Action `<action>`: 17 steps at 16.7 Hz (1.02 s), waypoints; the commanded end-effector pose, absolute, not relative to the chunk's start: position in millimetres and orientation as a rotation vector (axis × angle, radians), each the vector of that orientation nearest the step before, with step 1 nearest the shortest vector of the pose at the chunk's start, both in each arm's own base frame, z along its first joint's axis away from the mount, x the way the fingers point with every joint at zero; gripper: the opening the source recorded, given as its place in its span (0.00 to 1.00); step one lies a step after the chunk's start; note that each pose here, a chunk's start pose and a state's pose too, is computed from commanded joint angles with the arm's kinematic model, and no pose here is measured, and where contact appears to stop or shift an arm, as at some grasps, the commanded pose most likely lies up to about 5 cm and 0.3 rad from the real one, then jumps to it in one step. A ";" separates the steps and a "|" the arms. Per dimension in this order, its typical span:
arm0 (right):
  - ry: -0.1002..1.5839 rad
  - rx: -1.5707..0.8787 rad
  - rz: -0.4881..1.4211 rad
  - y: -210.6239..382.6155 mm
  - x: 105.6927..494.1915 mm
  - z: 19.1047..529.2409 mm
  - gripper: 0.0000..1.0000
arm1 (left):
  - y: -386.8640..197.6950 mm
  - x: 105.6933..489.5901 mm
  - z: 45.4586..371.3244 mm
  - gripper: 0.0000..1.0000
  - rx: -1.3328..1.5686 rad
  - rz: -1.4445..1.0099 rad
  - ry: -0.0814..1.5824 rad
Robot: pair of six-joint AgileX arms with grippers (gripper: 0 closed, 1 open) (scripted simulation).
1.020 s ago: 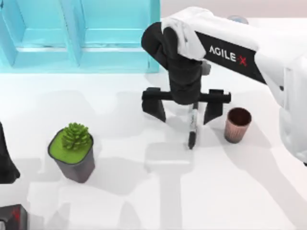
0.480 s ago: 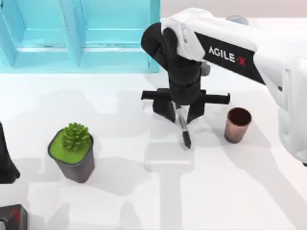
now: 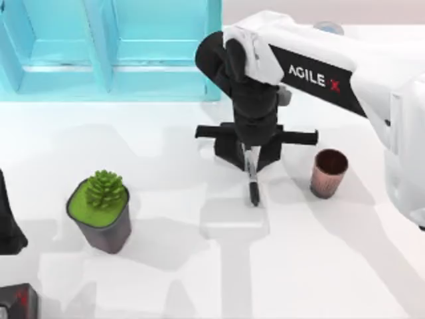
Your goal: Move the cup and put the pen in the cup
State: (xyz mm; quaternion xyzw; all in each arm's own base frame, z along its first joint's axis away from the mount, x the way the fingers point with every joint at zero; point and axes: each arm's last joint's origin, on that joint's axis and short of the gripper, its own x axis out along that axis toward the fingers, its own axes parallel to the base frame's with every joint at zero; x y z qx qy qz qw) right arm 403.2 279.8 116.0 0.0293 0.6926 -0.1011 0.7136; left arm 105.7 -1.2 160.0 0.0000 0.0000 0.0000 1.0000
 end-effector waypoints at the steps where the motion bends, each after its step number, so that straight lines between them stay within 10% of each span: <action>1: 1.537 0.063 -0.226 279.6 402.8 115.3 0.00 | -1.2 105.7 160.0 1.00 0.000 0.000 0.000; 17: 1.530 0.070 -0.219 282.8 314.1 209.3 0.00 | -1.2 105.7 160.0 1.00 0.000 0.000 0.000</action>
